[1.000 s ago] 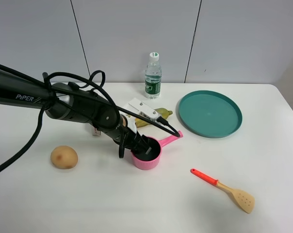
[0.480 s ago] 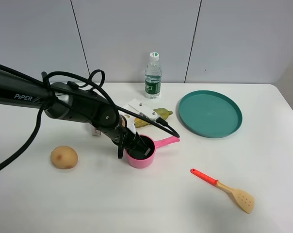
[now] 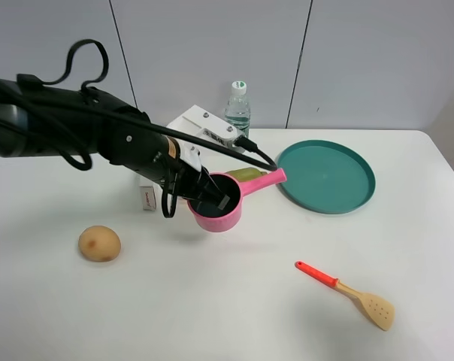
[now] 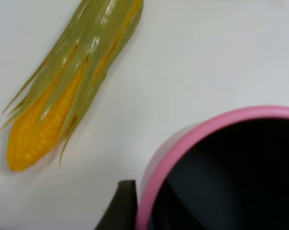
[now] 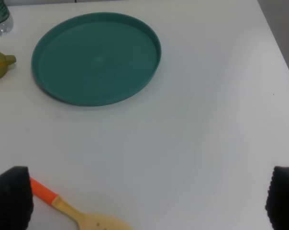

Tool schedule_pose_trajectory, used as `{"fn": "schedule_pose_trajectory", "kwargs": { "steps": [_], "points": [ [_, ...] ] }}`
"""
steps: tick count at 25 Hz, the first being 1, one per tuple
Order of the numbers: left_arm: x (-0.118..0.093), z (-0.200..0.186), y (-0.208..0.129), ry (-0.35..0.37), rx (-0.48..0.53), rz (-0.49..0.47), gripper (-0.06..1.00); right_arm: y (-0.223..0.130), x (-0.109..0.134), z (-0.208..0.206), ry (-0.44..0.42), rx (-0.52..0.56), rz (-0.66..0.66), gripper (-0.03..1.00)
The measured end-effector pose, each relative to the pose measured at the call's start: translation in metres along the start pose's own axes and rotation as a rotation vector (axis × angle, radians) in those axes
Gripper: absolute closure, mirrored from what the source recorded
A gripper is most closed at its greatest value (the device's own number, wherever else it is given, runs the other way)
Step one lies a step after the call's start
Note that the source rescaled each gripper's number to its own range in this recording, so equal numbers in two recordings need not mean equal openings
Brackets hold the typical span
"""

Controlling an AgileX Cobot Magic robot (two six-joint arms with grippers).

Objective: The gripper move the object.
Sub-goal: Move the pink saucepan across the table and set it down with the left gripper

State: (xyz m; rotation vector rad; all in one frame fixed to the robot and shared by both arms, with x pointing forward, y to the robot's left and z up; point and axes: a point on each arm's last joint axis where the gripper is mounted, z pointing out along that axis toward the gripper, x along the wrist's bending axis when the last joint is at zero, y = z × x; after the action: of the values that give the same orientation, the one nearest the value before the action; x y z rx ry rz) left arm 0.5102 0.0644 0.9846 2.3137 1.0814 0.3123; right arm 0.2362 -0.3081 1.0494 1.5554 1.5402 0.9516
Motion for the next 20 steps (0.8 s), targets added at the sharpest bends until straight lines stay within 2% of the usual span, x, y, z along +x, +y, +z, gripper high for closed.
{"fn": "schedule_pose_trajectory", "kwargs": {
  "steps": [5,9,12,20],
  "points": [
    [0.009,-0.028,-0.003,0.013,0.06,-0.024,0.94,0.0,0.0,0.0,0.0,0.0,0.0,-0.03],
    [0.036,-0.051,-0.004,0.061,0.067,-0.085,0.94,0.0,0.0,0.0,0.0,0.0,0.0,-0.03],
    [0.067,-0.067,-0.006,0.121,0.048,-0.161,0.94,0.0,0.0,0.0,0.0,0.0,0.0,-0.03],
    [0.174,-0.096,-0.038,0.326,0.037,-0.349,0.94,0.0,0.0,0.0,0.0,0.0,0.0,-0.03]
  ]
}}
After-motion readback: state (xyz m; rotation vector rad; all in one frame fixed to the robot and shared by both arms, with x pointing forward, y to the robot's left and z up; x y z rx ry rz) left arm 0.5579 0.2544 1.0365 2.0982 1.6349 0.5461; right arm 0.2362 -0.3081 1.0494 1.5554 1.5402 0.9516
